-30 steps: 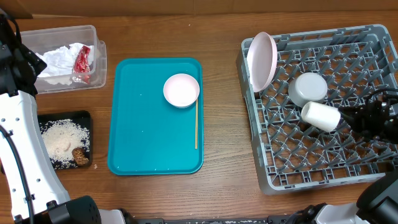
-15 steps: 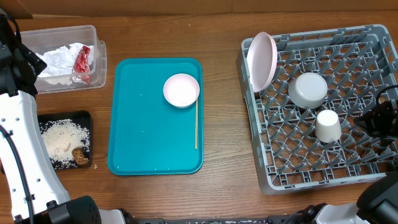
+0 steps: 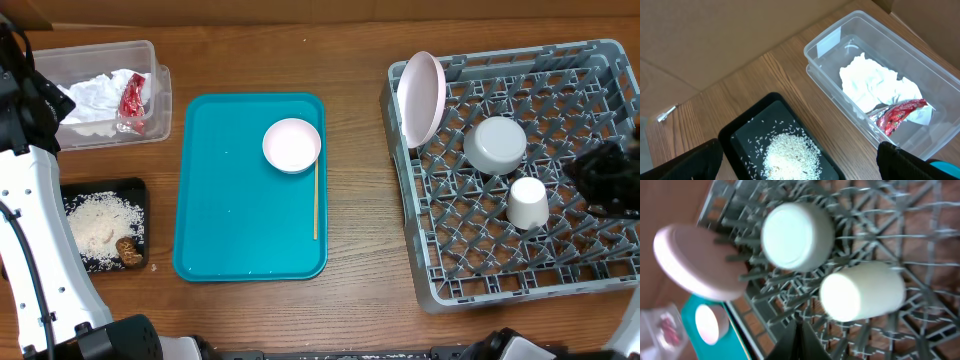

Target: Sort waste into correct bins and load items into the dishwasher

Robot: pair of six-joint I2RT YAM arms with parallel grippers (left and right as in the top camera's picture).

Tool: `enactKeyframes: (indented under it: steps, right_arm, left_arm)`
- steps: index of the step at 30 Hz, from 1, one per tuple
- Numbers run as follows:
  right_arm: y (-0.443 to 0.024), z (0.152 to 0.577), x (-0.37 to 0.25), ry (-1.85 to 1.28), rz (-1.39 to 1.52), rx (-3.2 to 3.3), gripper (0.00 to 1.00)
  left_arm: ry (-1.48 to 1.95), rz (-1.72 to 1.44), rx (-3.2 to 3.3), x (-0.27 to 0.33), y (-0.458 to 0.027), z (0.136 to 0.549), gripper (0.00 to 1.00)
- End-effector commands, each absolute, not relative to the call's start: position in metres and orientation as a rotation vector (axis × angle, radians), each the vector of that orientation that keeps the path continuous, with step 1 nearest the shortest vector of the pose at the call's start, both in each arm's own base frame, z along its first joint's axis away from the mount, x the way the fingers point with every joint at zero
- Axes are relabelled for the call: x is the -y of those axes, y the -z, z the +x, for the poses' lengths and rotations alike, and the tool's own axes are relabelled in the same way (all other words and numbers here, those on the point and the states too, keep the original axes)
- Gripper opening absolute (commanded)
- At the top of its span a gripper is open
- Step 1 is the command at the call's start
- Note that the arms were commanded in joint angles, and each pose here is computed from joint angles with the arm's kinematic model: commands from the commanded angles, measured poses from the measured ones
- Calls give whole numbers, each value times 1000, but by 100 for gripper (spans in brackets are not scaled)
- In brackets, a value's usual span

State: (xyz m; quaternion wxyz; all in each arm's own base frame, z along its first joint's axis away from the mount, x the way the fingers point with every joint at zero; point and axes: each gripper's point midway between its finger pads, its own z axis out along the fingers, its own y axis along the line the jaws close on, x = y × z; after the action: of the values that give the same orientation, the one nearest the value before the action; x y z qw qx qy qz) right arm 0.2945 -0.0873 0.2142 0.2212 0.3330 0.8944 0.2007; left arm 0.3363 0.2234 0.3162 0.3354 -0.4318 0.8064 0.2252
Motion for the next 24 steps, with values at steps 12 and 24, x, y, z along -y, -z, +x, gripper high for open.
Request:
enactKeyframes:
  steps: [12, 24]
  right_arm:
    - [-137, 292, 85, -257, 1084, -2739, 4]
    - [-132, 289, 89, -218, 1140, -2741, 4]
  left_arm:
    - [-583, -1140, -2102, -225, -314, 337, 100]
    - [-583, -1140, -2102, -225, -314, 337, 100]
